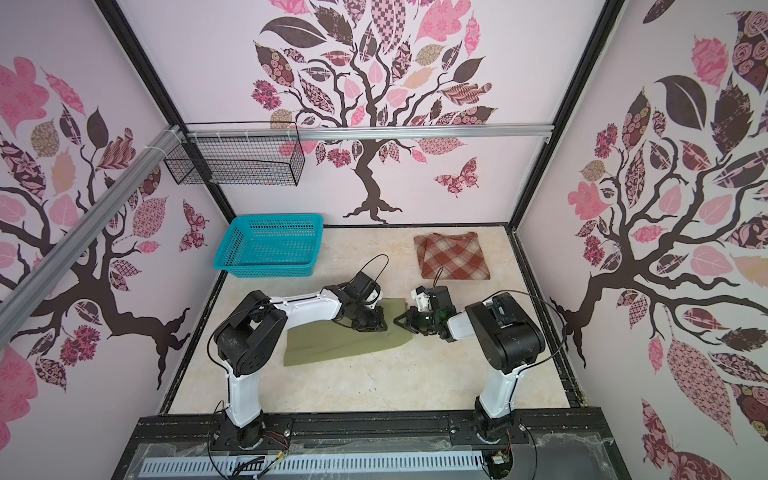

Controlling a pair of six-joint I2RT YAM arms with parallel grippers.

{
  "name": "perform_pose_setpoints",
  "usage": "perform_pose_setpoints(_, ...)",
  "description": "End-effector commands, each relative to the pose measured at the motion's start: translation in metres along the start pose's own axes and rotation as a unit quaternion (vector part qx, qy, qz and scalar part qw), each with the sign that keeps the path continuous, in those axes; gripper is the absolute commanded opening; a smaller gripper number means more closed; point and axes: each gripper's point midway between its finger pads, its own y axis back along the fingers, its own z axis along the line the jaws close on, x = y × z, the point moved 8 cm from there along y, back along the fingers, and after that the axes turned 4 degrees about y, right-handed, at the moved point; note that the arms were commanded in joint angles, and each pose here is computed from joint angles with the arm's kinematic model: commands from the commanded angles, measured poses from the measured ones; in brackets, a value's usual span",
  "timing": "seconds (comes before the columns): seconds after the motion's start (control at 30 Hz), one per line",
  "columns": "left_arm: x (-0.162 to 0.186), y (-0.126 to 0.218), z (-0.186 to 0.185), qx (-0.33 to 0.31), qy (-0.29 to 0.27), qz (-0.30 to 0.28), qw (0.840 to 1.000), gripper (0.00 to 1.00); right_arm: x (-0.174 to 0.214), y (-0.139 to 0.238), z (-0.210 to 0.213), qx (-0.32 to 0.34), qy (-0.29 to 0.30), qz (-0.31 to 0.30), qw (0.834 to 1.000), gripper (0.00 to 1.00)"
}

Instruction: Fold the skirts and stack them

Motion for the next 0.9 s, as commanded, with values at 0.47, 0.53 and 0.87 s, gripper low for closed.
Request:
perform_pose_setpoints(0.47,-0.005,0.094,0.043,-0.021,0.054,-0.104,0.993,0.20,-0.035,0.050,0.052,0.148,0.072,0.004,0.986,0.00)
perform_pose_setpoints(0.53,-0.001,0.102,0.053,-0.035,0.060,-0.111,0.991,0.20,-0.041,0.057,0.056,0.169,0.084,0.004,0.982,0.00)
perform_pose_setpoints(0.87,0.026,0.113,0.091,-0.084,0.090,-0.123,0.985,0.20,-0.061,0.082,0.070,0.277,0.135,0.013,0.951,0.00)
